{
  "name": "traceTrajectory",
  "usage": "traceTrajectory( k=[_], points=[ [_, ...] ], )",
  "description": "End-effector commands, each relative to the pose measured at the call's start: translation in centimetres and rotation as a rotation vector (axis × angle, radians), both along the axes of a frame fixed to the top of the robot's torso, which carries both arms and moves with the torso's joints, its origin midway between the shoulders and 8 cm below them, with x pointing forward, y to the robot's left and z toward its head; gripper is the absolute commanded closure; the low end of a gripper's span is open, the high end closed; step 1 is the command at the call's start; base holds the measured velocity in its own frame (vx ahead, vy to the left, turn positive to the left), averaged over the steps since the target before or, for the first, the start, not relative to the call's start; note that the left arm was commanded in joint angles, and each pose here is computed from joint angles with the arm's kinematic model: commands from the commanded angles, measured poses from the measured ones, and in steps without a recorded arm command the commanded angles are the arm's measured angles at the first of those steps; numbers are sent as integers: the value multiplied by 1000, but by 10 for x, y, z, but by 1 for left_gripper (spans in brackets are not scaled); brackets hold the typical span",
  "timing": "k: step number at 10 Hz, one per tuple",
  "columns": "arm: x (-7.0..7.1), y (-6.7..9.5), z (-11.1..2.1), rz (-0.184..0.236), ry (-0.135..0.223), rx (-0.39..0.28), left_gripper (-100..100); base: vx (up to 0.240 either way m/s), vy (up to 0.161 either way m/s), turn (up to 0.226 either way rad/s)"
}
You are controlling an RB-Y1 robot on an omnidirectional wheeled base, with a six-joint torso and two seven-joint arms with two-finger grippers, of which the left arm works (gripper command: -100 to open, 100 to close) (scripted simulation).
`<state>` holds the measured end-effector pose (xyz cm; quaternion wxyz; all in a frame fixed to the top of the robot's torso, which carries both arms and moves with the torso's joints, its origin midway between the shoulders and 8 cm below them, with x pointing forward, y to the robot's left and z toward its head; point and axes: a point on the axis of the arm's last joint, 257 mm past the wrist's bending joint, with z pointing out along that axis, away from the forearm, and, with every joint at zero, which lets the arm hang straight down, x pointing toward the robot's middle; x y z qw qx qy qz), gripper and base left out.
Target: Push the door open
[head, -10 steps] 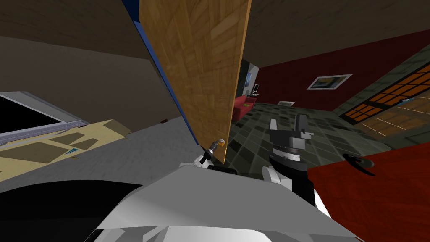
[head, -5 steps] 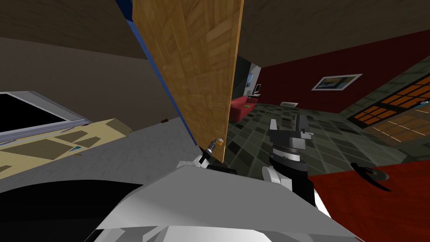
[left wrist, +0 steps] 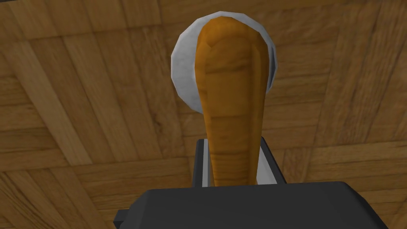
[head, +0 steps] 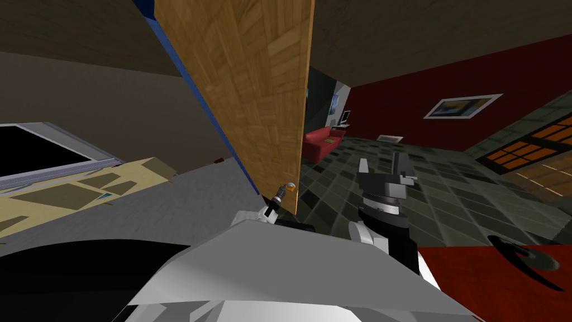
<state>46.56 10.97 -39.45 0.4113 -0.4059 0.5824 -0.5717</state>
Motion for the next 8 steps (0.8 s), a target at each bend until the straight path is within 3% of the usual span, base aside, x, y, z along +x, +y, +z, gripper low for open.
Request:
traceTrajectory(
  k=[1,5,7,8],
  points=[
    [8,16,3,41,-9,-1,100,138,-162,66],
    [12,26,3,91,-4,-13,100,137,-185,71],
    [12,34,1,103,1,-7,100,98,-80,33],
    [15,49,2,126,-5,1,100,94,-68,40]
  ],
)
